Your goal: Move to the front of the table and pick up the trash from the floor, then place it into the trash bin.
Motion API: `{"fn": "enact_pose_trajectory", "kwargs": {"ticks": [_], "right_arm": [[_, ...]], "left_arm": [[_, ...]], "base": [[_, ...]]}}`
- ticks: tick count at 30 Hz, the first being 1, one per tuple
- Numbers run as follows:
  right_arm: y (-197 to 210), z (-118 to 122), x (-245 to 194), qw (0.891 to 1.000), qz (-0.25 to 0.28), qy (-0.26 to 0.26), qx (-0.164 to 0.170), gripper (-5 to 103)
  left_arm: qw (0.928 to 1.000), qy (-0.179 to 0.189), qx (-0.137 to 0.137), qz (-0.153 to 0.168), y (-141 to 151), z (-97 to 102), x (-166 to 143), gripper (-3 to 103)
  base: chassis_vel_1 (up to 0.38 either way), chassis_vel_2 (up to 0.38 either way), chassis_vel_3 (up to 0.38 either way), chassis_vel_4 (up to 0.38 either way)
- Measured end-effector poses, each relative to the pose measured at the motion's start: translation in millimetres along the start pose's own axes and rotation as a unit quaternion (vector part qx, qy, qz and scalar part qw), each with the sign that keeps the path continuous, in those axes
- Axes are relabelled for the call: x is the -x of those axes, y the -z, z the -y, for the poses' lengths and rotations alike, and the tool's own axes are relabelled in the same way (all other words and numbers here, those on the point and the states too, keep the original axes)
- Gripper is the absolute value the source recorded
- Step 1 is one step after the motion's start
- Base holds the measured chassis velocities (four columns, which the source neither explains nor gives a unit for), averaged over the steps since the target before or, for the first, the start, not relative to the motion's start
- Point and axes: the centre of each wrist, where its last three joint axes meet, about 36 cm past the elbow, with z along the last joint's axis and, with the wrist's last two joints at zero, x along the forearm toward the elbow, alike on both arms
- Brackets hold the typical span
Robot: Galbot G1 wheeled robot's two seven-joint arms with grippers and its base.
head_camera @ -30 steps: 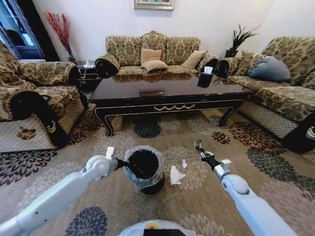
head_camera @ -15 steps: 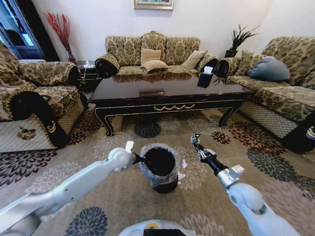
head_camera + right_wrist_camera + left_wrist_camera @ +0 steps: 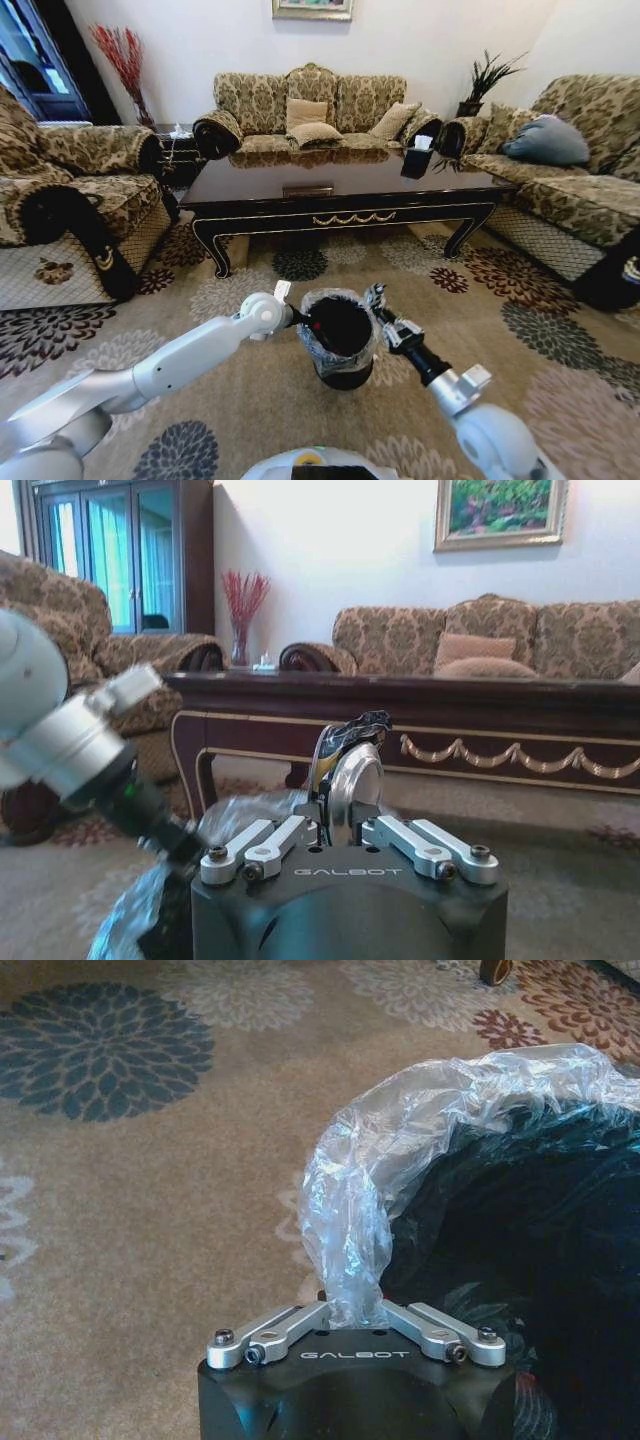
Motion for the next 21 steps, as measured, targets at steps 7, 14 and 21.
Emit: {"fn": "enact_pose_trajectory", "kwargs": {"ticks": [7, 14, 21], "right_arm": [[-12, -10, 2, 1.000, -0.011, 0.004, 0.001, 14], [-13, -4, 4, 1.000, -0.014, 0.009, -0.017, 22], [-18, -2, 5, 0.999, -0.021, 0.012, -0.031, 49]], "left_arm": [[1.0000, -0.004, 0.002, 0.001, -3, 3.6, -4, 0], [1.0000, -0.004, 0.002, 0.006, 2, 3.1, -7, 0], [1.0000, 0.003, 0.000, 0.003, -6, -1.9, -8, 0]], "base": [[0.000, 0.000, 0.000, 0.000], [0.000, 0.000, 0.000, 0.000], [0.000, 0.000, 0.000, 0.000]]}}
